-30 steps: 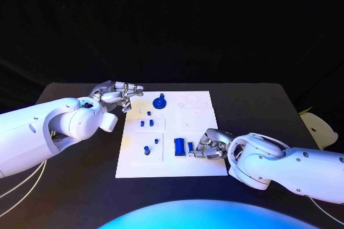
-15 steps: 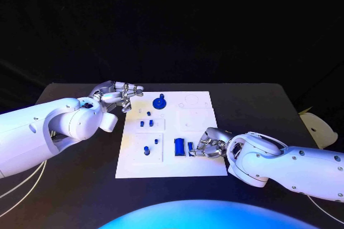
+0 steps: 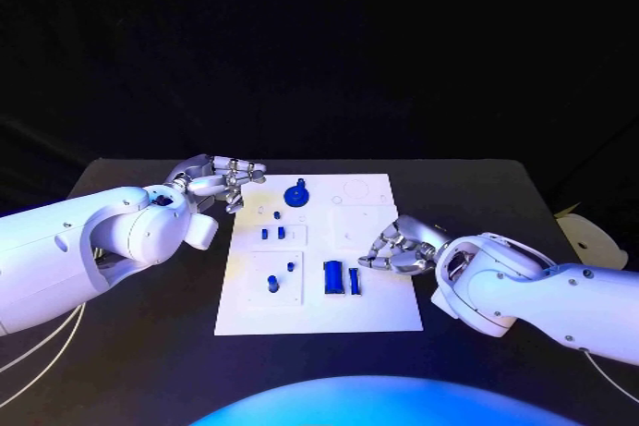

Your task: Assemble the parts on the task board

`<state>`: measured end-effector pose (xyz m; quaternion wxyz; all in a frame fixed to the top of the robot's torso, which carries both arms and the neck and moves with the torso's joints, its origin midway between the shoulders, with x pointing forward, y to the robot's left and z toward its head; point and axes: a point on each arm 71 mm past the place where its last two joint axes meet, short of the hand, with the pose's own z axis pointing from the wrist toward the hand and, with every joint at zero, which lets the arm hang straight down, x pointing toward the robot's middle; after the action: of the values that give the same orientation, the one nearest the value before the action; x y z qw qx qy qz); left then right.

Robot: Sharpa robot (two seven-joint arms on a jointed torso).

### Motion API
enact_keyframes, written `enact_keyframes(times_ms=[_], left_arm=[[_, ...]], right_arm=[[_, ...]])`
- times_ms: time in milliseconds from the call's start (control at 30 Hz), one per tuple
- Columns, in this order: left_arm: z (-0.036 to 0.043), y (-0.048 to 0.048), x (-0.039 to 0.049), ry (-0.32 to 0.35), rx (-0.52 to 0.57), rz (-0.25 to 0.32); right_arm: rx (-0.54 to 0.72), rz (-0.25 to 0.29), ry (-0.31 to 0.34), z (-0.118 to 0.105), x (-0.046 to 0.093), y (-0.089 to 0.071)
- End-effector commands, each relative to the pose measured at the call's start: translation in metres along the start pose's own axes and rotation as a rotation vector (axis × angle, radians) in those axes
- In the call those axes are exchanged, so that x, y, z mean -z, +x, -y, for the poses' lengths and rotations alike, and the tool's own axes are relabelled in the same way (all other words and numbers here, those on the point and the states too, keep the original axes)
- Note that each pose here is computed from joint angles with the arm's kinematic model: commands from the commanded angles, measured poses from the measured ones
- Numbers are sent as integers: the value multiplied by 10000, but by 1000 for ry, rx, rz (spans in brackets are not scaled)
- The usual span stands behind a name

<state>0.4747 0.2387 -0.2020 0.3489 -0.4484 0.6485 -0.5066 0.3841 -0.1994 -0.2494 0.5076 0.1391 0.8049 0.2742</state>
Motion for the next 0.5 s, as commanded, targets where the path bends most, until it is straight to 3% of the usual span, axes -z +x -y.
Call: enact_keyframes(times_ms=[33, 367, 500], left_arm=[[51, -15, -20, 76, 58, 39], [47, -84, -121, 125, 158, 96], [24, -100, -223, 134, 200, 123]], right_arm=[[-208, 70, -115, -9, -74, -186], [-523, 170, -156, 218, -467, -588], [-650, 210, -178, 312, -677, -709]])
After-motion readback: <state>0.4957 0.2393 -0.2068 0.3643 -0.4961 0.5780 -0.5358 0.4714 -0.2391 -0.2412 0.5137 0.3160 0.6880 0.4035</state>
